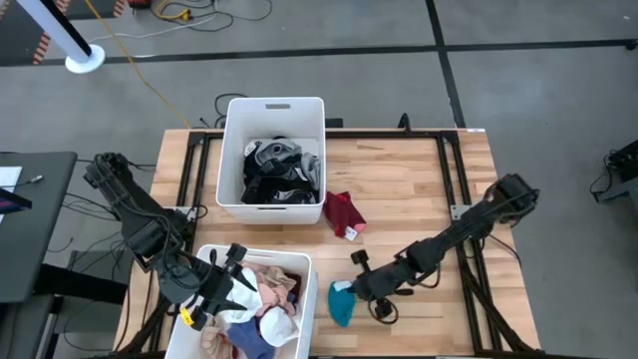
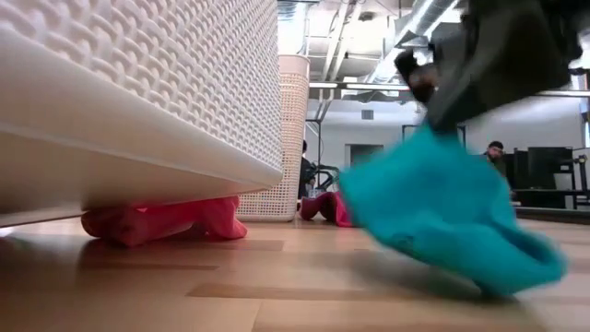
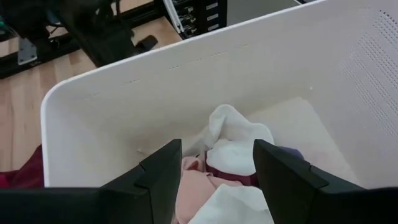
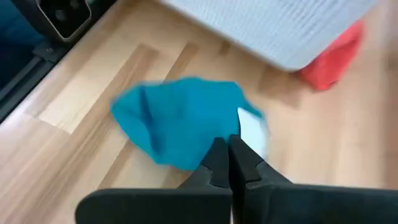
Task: Sort clothes
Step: Put the blue sock into the bottom white laundry bin
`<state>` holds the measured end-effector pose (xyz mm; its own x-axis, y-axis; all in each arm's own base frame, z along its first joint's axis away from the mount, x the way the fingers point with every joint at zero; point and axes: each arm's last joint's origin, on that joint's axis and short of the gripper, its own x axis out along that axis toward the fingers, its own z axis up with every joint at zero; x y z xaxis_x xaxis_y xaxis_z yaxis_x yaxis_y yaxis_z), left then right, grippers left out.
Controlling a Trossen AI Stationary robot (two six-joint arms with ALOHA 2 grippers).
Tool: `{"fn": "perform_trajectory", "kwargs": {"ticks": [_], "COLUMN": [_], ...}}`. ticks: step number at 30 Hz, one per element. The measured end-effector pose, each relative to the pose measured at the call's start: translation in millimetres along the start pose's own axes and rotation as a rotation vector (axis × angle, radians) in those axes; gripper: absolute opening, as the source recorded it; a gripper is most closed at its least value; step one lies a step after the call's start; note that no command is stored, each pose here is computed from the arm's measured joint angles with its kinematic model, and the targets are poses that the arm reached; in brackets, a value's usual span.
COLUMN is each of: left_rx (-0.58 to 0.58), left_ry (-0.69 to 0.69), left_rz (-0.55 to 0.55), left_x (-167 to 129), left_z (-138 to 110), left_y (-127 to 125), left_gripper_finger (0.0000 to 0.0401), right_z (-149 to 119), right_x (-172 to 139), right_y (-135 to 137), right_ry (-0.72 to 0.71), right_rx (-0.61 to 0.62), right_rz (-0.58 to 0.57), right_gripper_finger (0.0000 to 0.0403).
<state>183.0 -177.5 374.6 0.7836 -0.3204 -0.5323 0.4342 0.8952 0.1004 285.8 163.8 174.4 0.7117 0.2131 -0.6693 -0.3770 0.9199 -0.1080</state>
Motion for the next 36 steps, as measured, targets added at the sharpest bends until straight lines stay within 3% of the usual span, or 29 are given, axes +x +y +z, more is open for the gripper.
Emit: {"fn": "perform_trajectory", "kwargs": {"ticks": [10, 22, 29, 36], "left_rx": [0.023, 0.059, 0.084, 0.145], "left_ry": [-0.012, -0.016, -0.058, -0.204], "left_rz": [0.004, 0.029, 0.216, 0.329], "left_x": [4.5, 16.4, 15.6, 12.5], "left_z": [-2.8, -13.2, -9.4, 7.8], "left_y": [-1.2, -1.9, 3.2, 5.1], "left_gripper_finger": [0.0194, 0.0194, 0.0194, 0.0194], "right_z": [32.7, 55.2, 71.6, 83.7], "right_x": [-65.1, -116.6, -140.7, -152.4], "right_y": [-9.2, -26.8, -32.8, -34.2], "right_ry": [-0.206, -0.421, -0.613, -0.756], "right_rx": [-0.117, -0.237, -0.332, -0.409], "right_rz": [-0.08, -0.219, -0.312, -0.384], "right_gripper_finger": [0.0, 0.0, 0.0, 0.0]}}
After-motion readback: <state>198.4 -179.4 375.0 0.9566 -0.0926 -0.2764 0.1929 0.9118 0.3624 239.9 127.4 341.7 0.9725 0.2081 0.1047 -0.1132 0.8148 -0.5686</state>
